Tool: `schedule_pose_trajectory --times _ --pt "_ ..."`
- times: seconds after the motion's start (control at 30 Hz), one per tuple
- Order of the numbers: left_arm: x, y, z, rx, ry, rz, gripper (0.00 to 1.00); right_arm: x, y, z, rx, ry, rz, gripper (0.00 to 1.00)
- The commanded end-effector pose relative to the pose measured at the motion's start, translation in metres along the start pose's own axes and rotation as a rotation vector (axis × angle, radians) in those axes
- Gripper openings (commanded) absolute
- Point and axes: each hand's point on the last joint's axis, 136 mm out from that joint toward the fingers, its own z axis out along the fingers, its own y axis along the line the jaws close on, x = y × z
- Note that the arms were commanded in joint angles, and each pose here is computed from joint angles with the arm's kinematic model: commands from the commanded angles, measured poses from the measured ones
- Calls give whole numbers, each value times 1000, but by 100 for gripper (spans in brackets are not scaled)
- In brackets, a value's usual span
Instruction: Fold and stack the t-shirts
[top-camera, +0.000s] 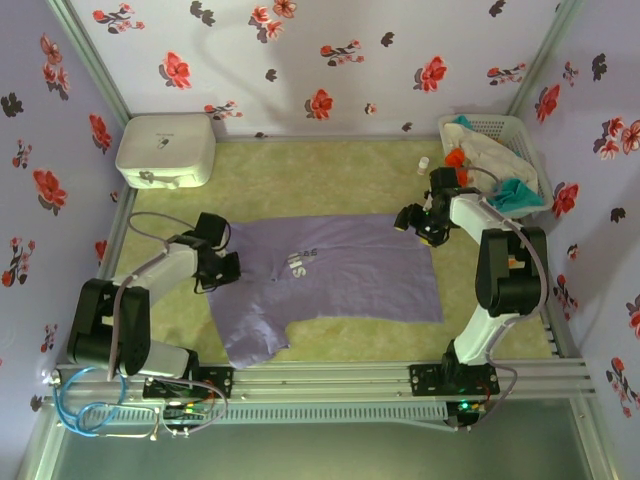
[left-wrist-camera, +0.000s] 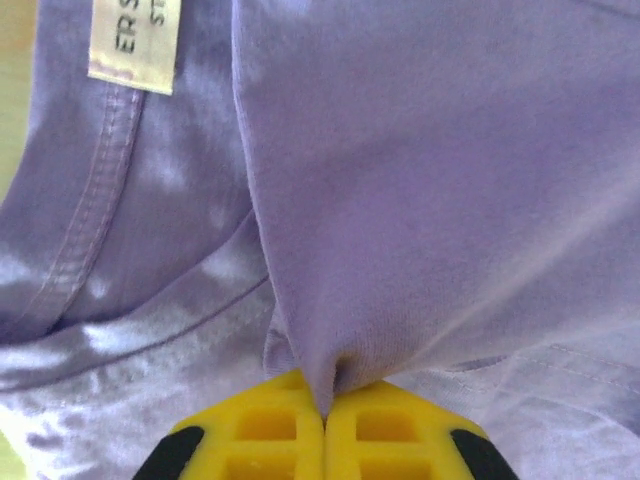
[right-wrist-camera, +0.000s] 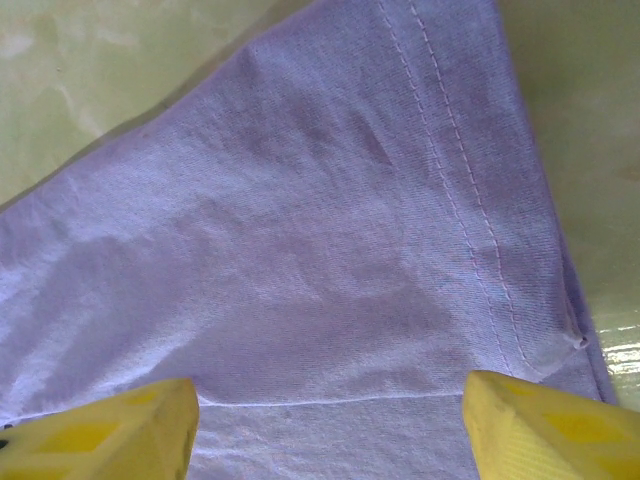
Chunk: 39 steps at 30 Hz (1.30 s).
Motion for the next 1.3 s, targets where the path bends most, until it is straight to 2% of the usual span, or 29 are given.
schedule_pose_trajectory --times 0.0,0.17,0.3,0.33,0.37,0.4,0.43,0.5,0.6,0.8,0.9,1.07,1.27 --pt "5 0 -21 -7 31 -42 0 5 -4 6 2 20 -2 70" --pt "16 -9 -35 29 116 -60 0 5 -4 7 -1 22 0 70" --pt "18 -6 -40 36 133 -101 2 5 -4 8 -4 24 0 70" --pt "18 -3 -39 30 141 -111 6 4 -4 7 -5 21 -2 70" --pt "19 1 -38 19 149 -122 15 4 -3 7 -6 21 -1 70" --pt "19 7 -36 -3 158 -132 30 4 -3 7 -6 20 -1 70" --pt "19 13 -35 -36 165 -136 39 4 -3 6 -5 20 -1 70" --pt "15 24 -35 -105 166 -139 47 2 -2 4 -4 14 -5 70" --pt "-8 19 -41 -114 123 -120 47 -3 1 -1 2 -3 -12 70" --pt "-74 -10 -67 -47 -40 -90 46 -9 14 -3 1 -14 -35 70" --pt "-95 -24 -65 -19 -61 -73 46 -12 22 1 -4 -13 -37 70" --pt "-111 -42 -29 16 -28 -61 45 -13 39 15 -22 -1 -57 70" --pt "-115 -29 30 -25 51 -83 44 -15 38 42 -33 26 -39 68"
